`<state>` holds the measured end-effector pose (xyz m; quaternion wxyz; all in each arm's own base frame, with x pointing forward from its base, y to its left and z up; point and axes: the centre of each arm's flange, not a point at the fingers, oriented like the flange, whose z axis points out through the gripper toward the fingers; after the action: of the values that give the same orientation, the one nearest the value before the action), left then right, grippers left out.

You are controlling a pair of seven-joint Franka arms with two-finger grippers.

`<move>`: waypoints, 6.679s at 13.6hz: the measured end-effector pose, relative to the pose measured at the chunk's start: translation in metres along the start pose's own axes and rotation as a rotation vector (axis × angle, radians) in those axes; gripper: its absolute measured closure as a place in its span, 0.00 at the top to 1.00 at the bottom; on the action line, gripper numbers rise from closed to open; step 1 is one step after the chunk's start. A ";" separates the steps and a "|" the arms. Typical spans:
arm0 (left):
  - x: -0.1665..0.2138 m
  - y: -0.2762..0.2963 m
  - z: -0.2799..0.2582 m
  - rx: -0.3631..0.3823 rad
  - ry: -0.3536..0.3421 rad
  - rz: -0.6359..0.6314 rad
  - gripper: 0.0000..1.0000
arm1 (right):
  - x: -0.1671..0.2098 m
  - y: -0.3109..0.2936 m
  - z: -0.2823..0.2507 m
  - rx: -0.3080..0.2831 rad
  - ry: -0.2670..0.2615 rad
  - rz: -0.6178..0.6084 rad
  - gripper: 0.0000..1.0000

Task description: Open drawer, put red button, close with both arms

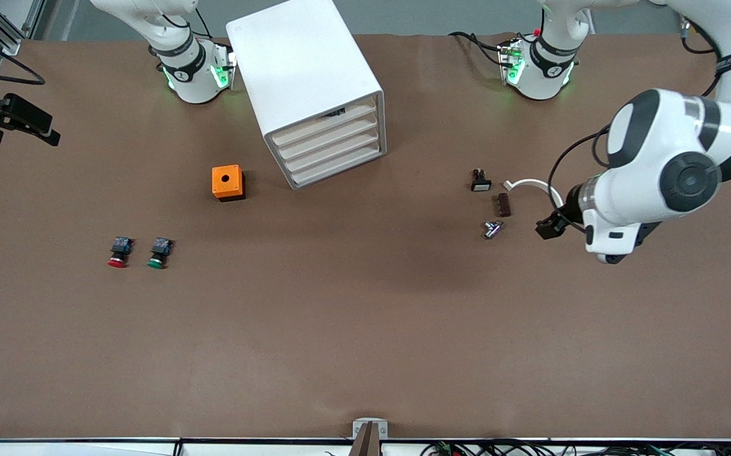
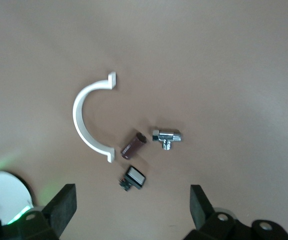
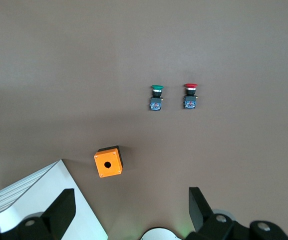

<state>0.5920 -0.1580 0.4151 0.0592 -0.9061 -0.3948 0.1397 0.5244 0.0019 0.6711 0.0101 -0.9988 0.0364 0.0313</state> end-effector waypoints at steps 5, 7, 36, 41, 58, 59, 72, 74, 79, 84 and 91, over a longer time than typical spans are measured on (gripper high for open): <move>-0.043 0.051 0.052 0.069 -0.099 -0.406 1.00 | 0.000 0.009 -0.007 -0.009 0.019 0.008 1.00; -0.068 0.065 0.064 0.099 -0.121 -0.528 1.00 | 0.006 0.017 -0.001 -0.019 0.006 0.021 1.00; -0.320 0.174 0.218 0.709 -0.541 -1.194 0.55 | 0.076 0.164 0.426 0.014 0.043 0.193 1.00; -0.346 0.174 0.227 0.700 -0.519 -1.173 0.32 | 0.068 0.163 0.464 0.009 0.074 0.135 1.00; -0.177 0.193 0.161 0.450 -0.693 -1.236 0.50 | 0.059 0.156 0.474 0.024 -0.007 0.130 0.41; -0.172 0.194 0.154 0.429 -0.698 -1.238 0.62 | 0.065 0.154 0.456 0.031 -0.049 0.148 0.41; -0.088 0.119 -0.041 -0.114 -0.240 -0.762 1.00 | 0.010 -0.229 0.197 0.109 -0.147 0.694 0.41; -0.082 0.108 -0.052 -0.138 -0.132 -0.647 1.00 | -0.017 -0.292 0.195 0.138 -0.113 0.741 0.41; -0.077 0.088 -0.068 -0.116 -0.019 -0.314 1.00 | -0.065 -0.398 0.245 0.156 -0.108 0.872 0.41; -0.056 0.058 -0.086 -0.099 0.022 -0.106 1.00 | -0.089 -0.442 0.314 0.066 -0.097 0.971 0.41; -0.057 0.057 -0.070 -0.048 0.049 0.132 1.00 | -0.109 -0.459 0.331 0.029 -0.106 1.068 0.41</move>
<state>0.6159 -0.2381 0.4816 0.0378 -0.9345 -0.3359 0.1115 0.4295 0.4752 0.3555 0.0084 -0.8379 0.5395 0.0822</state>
